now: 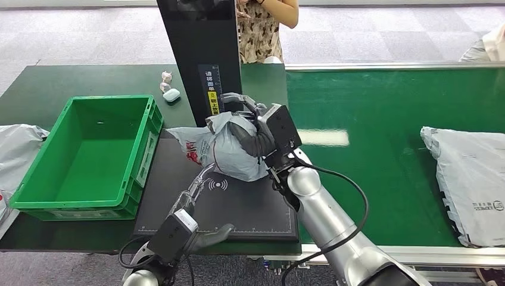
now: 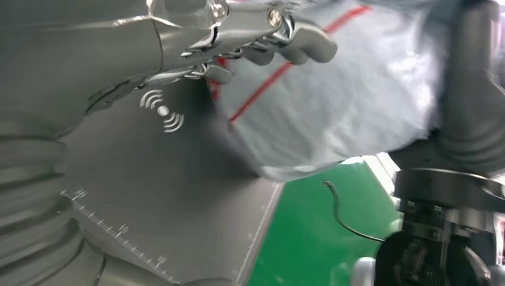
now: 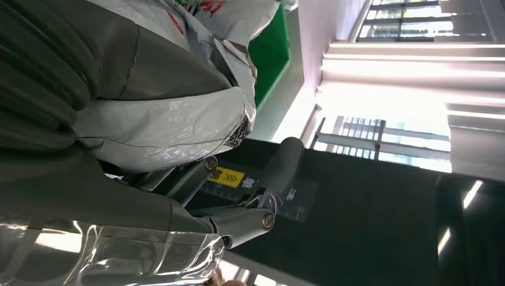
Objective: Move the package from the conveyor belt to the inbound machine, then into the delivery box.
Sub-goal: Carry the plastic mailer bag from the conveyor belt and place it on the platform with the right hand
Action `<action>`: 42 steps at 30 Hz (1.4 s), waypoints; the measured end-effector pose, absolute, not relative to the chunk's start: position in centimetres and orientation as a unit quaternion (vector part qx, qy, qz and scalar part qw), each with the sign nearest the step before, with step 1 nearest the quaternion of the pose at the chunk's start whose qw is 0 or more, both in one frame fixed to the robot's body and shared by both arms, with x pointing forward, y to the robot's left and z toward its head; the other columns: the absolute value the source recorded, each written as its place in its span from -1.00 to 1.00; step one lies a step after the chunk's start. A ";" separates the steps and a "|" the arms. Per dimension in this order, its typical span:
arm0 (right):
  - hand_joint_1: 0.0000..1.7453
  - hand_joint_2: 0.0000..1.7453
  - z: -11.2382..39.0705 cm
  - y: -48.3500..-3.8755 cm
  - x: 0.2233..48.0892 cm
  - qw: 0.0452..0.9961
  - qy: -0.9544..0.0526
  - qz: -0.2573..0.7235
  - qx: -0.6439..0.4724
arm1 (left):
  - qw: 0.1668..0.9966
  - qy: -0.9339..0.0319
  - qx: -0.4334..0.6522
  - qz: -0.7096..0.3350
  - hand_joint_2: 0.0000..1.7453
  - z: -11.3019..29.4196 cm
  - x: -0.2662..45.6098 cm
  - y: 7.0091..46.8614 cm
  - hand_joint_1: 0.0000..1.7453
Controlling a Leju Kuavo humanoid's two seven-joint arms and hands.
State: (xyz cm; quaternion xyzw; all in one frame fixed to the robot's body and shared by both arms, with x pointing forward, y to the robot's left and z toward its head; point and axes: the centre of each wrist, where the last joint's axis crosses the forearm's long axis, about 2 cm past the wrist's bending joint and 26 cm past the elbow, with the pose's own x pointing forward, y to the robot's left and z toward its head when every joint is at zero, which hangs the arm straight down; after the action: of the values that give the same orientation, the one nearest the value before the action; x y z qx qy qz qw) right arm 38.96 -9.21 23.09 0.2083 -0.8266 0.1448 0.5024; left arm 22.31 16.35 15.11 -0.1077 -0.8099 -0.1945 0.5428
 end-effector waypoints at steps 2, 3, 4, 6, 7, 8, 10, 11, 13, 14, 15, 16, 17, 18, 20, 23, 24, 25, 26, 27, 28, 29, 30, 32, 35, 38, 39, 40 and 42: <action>-0.56 1.00 23.3 -8.5 38.9 0.506 -0.819 0.158 0.218 | 0.542 -0.810 -0.108 -0.196 1.00 15.2 22.5 16.3 -1.00; -0.97 1.00 23.4 -8.2 38.8 0.509 -0.815 0.164 0.222 | 0.542 -0.810 -0.109 -0.197 1.00 15.3 22.6 16.2 -1.00; -0.99 1.00 23.4 -7.9 38.7 0.511 -0.811 0.171 0.227 | 0.542 -0.809 -0.109 -0.198 1.00 15.3 22.7 16.2 -1.00; -1.00 1.00 23.3 -7.5 38.6 0.516 -0.804 0.182 0.232 | 0.542 -0.809 -0.109 -0.198 1.00 15.3 22.8 16.2 -1.00; -1.00 1.00 23.2 -7.4 38.6 0.518 -0.802 0.186 0.234 | 0.543 -0.809 -0.109 -0.198 1.00 15.3 22.8 16.2 -1.00; -1.00 1.00 23.2 -7.2 38.5 0.520 -0.799 0.190 0.234 | 0.543 -0.808 -0.109 -0.198 1.00 15.3 22.8 16.2 -1.00; -1.00 1.00 23.1 -7.1 38.5 0.525 -0.795 0.194 0.234 | 0.545 -0.807 -0.108 -0.198 1.00 15.2 22.8 16.2 -1.00; -1.00 1.00 23.1 -7.0 38.5 0.527 -0.793 0.195 0.233 | 0.546 -0.807 -0.108 -0.197 1.00 15.2 22.8 16.2 -1.00; -1.00 1.00 23.0 -7.0 38.4 0.533 -0.790 0.195 0.234 | 0.548 -0.806 -0.105 -0.197 1.00 15.2 22.8 16.2 -1.00; -1.00 1.00 22.9 -7.1 38.4 0.535 -0.788 0.193 0.236 | 0.549 -0.806 -0.103 -0.197 1.00 15.1 22.8 16.2 -1.00; -1.00 1.00 22.7 -7.1 38.2 0.537 -0.787 0.189 0.239 | 0.549 -0.807 -0.099 -0.196 1.00 15.1 22.8 16.2 -1.00; -1.00 1.00 22.6 -7.3 38.1 0.539 -0.786 0.184 0.243 | 0.549 -0.808 -0.094 -0.194 1.00 15.1 22.8 16.3 -1.00; -1.00 1.00 22.4 -7.4 37.9 0.539 -0.785 0.177 0.247 | 0.548 -0.810 -0.086 -0.190 1.00 15.1 22.8 16.4 -1.00; -1.00 1.00 22.1 -7.7 37.6 0.540 -0.785 0.170 0.253 | 0.546 -0.814 -0.075 -0.185 1.00 15.1 22.8 16.5 -1.00; -1.00 1.00 21.5 -8.4 37.1 0.540 -0.785 0.153 0.263 | 0.538 -0.825 -0.039 -0.168 1.00 15.1 22.7 17.0 -1.00; -1.00 1.00 20.3 -9.6 35.9 0.537 -0.787 0.124 0.278 | 0.519 -0.844 0.029 -0.132 1.00 15.5 22.4 18.1 -1.00; -1.00 1.00 19.8 -10.0 35.4 0.535 -0.788 0.114 0.282 | 0.511 -0.850 0.051 -0.119 1.00 15.6 22.2 18.6 -1.00; -1.00 1.00 19.4 -10.4 34.9 0.533 -0.789 0.105 0.286 | 0.502 -0.855 0.072 -0.104 1.00 15.8 22.0 19.1 -1.00; -1.00 1.00 19.0 -10.8 34.4 0.530 -0.791 0.095 0.290 | 0.491 -0.862 0.093 -0.087 1.00 16.0 21.8 19.6 -1.00; -1.00 1.00 18.7 -11.2 33.9 0.527 -0.793 0.083 0.293 | 0.476 -0.869 0.114 -0.068 1.00 16.3 21.6 20.1 -1.00; -1.00 1.00 18.3 -11.6 33.4 0.523 -0.796 0.069 0.297 | 0.459 -0.877 0.137 -0.048 1.00 16.5 21.3 20.6 -1.00; -1.00 1.00 18.0 -12.0 32.8 0.520 -0.798 0.054 0.300 | 0.439 -0.884 0.160 -0.026 1.00 16.8 20.9 21.1 -1.00; -1.00 1.00 17.7 -12.5 32.2 0.517 -0.800 0.041 0.302 | 0.421 -0.889 0.180 -0.007 1.00 17.1 20.6 21.6 -1.00; -1.00 1.00 17.2 -13.4 31.1 0.515 -0.801 0.017 0.306 | 0.390 -0.896 0.211 0.026 1.00 17.7 19.9 22.6 -1.00; -1.00 1.00 16.6 -14.3 29.9 0.513 -0.801 -0.008 0.308 | 0.357 -0.901 0.238 0.063 1.00 18.3 19.0 23.5 -1.00; -1.00 1.00 15.9 -15.1 28.5 0.513 -0.802 -0.035 0.304 | 0.364 -0.900 0.236 0.052 1.00 18.7 18.5 23.8 -1.00; -1.00 1.00 15.7 -15.4 28.0 0.512 -0.803 -0.046 0.301 | 0.379 -0.896 0.229 0.030 1.00 18.8 18.5 23.7 -1.00; -1.00 1.00 15.6 -15.8 27.5 0.511 -0.804 -0.058 0.299 | 0.398 -0.890 0.221 0.000 1.00 18.9 18.5 23.6 -1.00; -1.00 1.00 15.4 -16.5 26.7 0.509 -0.805 -0.078 0.296 | 0.437 -0.873 0.203 -0.068 1.00 19.0 18.8 23.1 -1.00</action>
State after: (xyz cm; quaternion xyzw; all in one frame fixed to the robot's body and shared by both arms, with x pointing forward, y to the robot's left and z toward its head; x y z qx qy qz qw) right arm 26.70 -16.47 15.44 0.2960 -0.8046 -0.0784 0.5088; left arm 18.75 23.07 18.95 0.2027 -0.8735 -0.0679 0.4375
